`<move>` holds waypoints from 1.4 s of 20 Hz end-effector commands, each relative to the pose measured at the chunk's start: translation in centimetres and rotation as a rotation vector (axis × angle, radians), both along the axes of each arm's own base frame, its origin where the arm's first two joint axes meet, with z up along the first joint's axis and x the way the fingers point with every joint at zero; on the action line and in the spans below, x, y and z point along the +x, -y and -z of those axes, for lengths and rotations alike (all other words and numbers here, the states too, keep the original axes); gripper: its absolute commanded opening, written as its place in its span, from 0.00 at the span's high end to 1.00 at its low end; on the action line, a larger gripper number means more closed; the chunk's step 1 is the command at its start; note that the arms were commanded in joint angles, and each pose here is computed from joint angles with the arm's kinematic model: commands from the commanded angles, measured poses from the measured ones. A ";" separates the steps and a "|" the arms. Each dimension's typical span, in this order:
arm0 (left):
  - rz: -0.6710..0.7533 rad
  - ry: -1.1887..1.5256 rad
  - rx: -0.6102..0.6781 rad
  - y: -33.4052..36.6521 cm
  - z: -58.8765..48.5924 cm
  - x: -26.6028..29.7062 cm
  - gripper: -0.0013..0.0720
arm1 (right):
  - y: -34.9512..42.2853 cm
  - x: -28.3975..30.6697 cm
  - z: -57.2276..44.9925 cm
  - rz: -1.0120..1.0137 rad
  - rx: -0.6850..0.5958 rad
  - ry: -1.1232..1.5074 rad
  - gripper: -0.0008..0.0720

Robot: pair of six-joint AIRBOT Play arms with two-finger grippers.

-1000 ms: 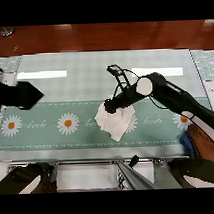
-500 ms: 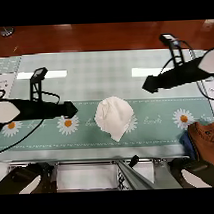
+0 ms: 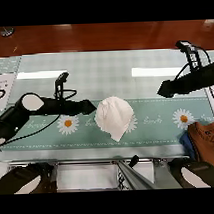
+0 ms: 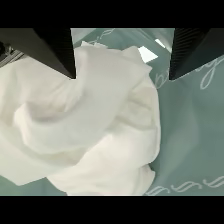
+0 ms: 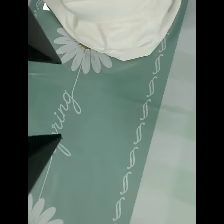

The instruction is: Fold the shirts.

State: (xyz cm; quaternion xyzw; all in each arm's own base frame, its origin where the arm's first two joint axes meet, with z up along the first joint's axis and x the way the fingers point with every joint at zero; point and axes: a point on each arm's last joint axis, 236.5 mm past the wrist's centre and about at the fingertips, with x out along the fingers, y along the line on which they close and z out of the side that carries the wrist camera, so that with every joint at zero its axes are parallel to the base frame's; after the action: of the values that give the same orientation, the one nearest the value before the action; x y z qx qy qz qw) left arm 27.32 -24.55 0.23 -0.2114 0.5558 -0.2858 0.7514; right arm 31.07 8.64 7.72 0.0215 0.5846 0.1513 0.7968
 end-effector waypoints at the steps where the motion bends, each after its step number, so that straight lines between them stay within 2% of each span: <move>1: 0.030 0.012 -0.049 2.3 0.6 0.1 0.06 | 0.3 -0.5 0.7 0.004 -0.005 -0.024 0.27; 4: 0.074 0.010 -0.036 4.0 1.5 -1.0 0.07 | 0.3 -0.5 0.7 0.004 -0.005 -0.024 0.27; 5: 0.093 0.009 -0.033 4.6 1.7 -1.5 0.10 | 0.3 -0.5 0.7 0.005 -0.005 -0.024 0.27; 6: 0.112 0.010 -0.031 5.2 1.9 -2.1 0.35 | 0.3 -0.5 0.7 0.005 -0.005 -0.025 0.27; 8: 0.129 0.007 -0.030 5.6 2.0 -2.6 0.94 | 0.3 -0.6 0.7 0.004 -0.006 -0.029 0.27; 12: 0.117 0.006 -0.031 5.3 1.9 -2.2 0.95 | -0.6 -3.1 3.8 -0.005 0.033 -0.145 0.27; 16: 0.122 0.014 -0.036 5.3 1.4 -2.4 0.95 | -5.9 -6.6 9.3 0.019 0.293 -0.270 0.27; 18: 0.121 0.025 -0.042 5.2 1.0 -2.3 0.95 | -7.6 -7.1 12.2 0.103 0.366 -0.271 0.27; 25: 0.118 0.042 -0.055 5.3 0.1 -2.3 0.95 | -12.6 -8.0 15.8 0.123 0.364 -0.182 0.25; 28: 0.123 0.040 -0.056 5.3 0.0 -2.5 0.95 | -13.4 -8.7 17.6 0.135 0.348 -0.234 0.16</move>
State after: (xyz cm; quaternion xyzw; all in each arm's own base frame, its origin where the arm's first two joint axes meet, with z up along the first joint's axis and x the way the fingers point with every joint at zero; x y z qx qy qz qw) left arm 24.93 -29.85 0.05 -0.1920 0.5447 -0.3494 0.7378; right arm 22.26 20.97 -8.59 0.2027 0.6364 0.2067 0.7149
